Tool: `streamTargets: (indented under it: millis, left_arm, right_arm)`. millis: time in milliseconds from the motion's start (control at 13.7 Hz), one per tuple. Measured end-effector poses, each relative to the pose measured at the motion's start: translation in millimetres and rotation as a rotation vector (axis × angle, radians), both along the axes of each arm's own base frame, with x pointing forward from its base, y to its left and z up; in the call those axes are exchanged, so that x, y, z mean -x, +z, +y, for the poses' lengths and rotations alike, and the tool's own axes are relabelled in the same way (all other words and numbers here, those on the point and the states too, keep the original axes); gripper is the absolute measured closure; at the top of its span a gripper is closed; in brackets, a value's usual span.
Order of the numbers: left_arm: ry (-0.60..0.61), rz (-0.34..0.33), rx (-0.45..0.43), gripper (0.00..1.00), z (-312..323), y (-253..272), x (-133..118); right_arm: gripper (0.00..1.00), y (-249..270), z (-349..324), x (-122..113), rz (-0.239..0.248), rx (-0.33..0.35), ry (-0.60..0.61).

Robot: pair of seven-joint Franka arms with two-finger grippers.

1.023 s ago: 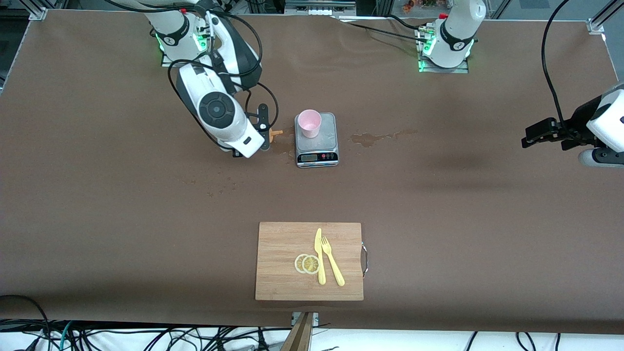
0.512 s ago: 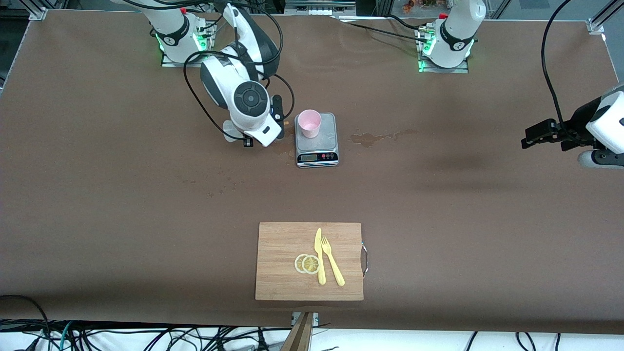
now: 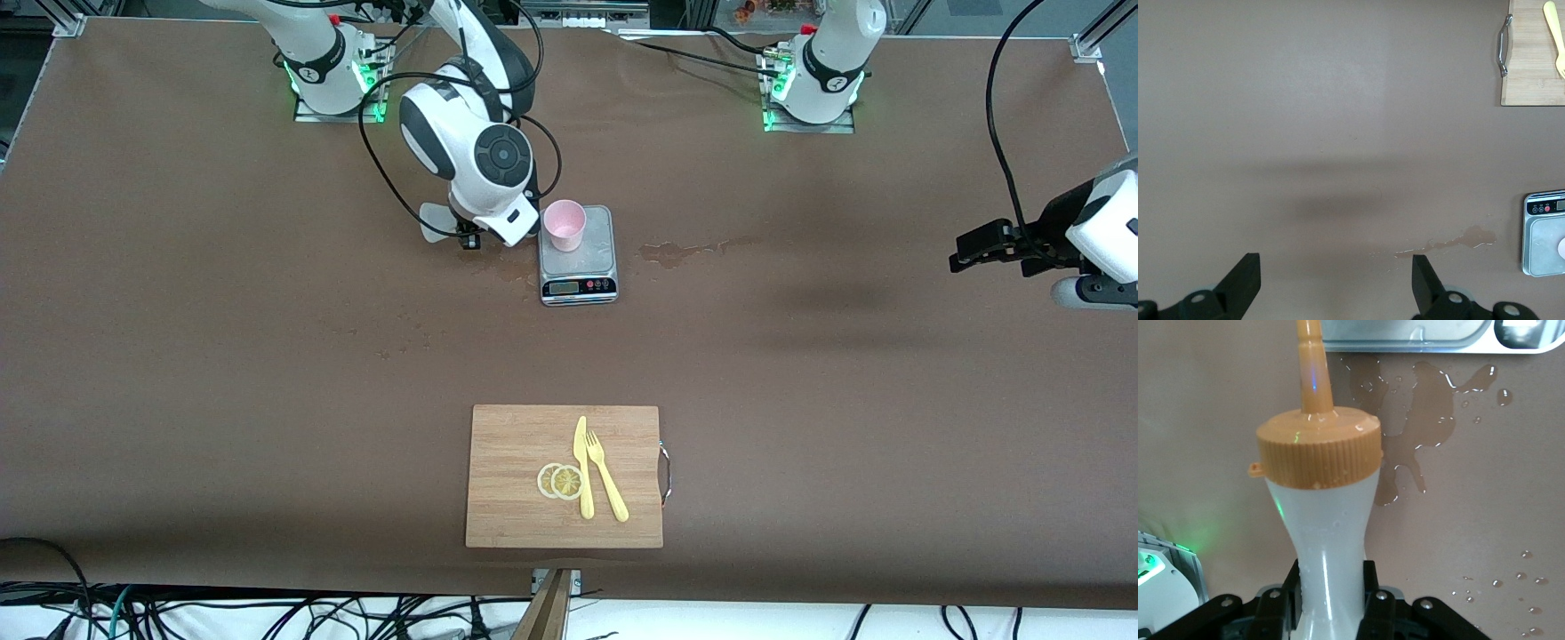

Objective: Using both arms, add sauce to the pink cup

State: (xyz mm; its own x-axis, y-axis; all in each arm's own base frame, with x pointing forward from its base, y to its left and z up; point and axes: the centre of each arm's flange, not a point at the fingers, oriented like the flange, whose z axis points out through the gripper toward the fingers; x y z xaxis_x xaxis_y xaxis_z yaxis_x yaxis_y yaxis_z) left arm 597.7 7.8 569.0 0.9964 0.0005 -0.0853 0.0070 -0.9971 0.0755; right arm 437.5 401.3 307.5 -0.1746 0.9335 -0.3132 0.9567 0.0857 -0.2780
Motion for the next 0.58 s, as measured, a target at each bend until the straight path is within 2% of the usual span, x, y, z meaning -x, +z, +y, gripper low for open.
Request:
streamTargets:
  millis: [365, 585]
  left_arm:
    - [-0.003, 0.000, 0.000, 0.00, -2, 0, 0]
    - [-0.003, 0.000, 0.000, 0.00, -2, 0, 0]
  right_arm:
    - [0.63, -6, 13, 17, -0.028, 0.074, -0.015]
    - [0.63, 2, 19, 16, -0.038, 0.102, -0.028]
